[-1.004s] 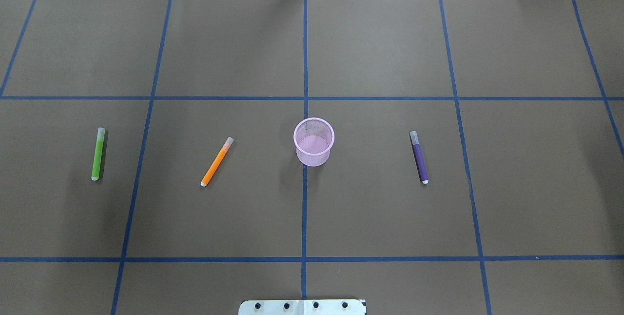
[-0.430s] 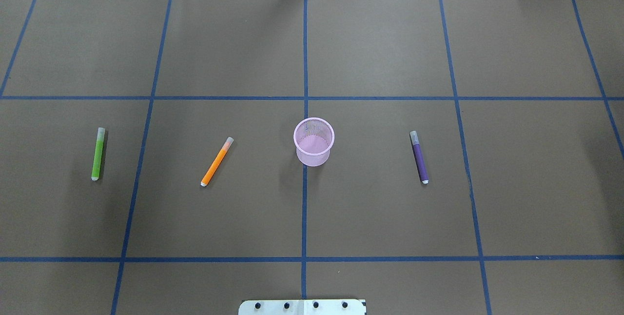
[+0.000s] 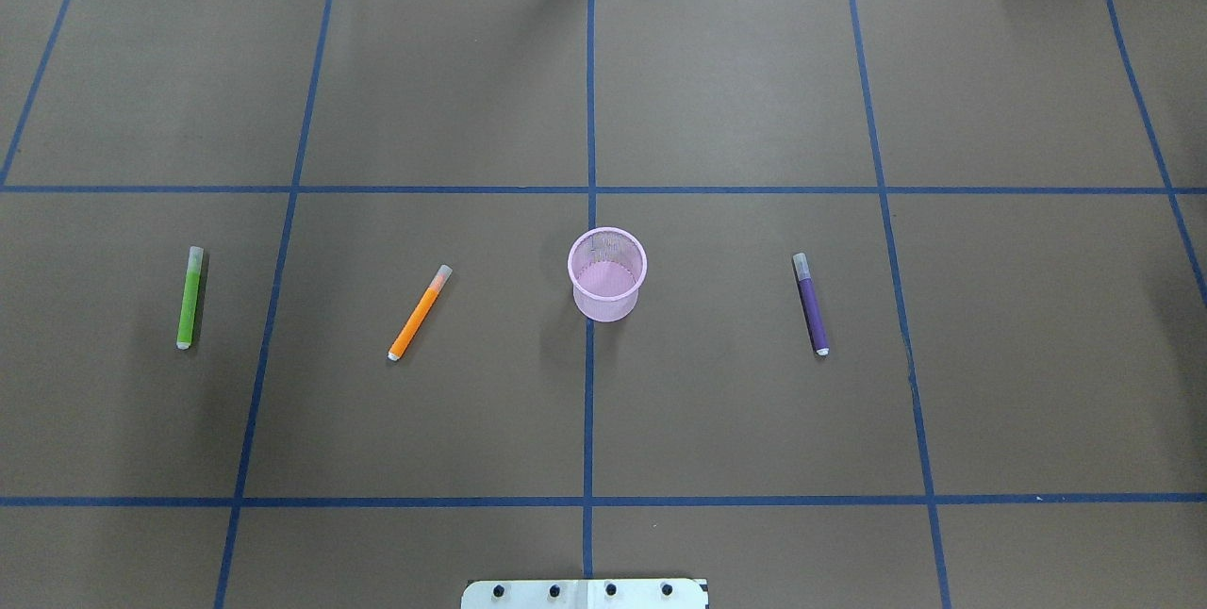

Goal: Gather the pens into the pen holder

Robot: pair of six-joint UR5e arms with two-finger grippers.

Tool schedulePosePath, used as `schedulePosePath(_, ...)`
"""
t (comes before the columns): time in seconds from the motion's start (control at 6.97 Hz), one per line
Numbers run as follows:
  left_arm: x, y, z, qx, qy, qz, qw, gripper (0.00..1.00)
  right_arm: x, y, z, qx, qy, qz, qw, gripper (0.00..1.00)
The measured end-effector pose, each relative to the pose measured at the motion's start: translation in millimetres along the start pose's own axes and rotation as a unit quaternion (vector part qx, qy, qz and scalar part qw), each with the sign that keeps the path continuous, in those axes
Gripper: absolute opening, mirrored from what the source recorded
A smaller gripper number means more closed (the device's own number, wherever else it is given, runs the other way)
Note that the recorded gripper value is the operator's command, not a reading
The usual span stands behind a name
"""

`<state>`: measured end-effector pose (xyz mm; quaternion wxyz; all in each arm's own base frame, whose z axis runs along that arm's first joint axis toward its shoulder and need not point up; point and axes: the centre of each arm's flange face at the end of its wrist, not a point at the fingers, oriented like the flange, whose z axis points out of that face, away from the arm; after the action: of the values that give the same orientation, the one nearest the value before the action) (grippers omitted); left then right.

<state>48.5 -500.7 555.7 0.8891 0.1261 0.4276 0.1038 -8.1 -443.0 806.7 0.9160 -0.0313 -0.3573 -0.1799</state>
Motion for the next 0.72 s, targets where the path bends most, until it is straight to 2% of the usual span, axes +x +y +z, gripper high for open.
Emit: schedulePosePath(0.72, 0.5, -0.5, -0.4, 0.002, 0.0, 0.002, 1.0, 1.0, 7.4, -1.8, 12.6, -0.014, -0.002, 0.005, 0.9999, 0.62)
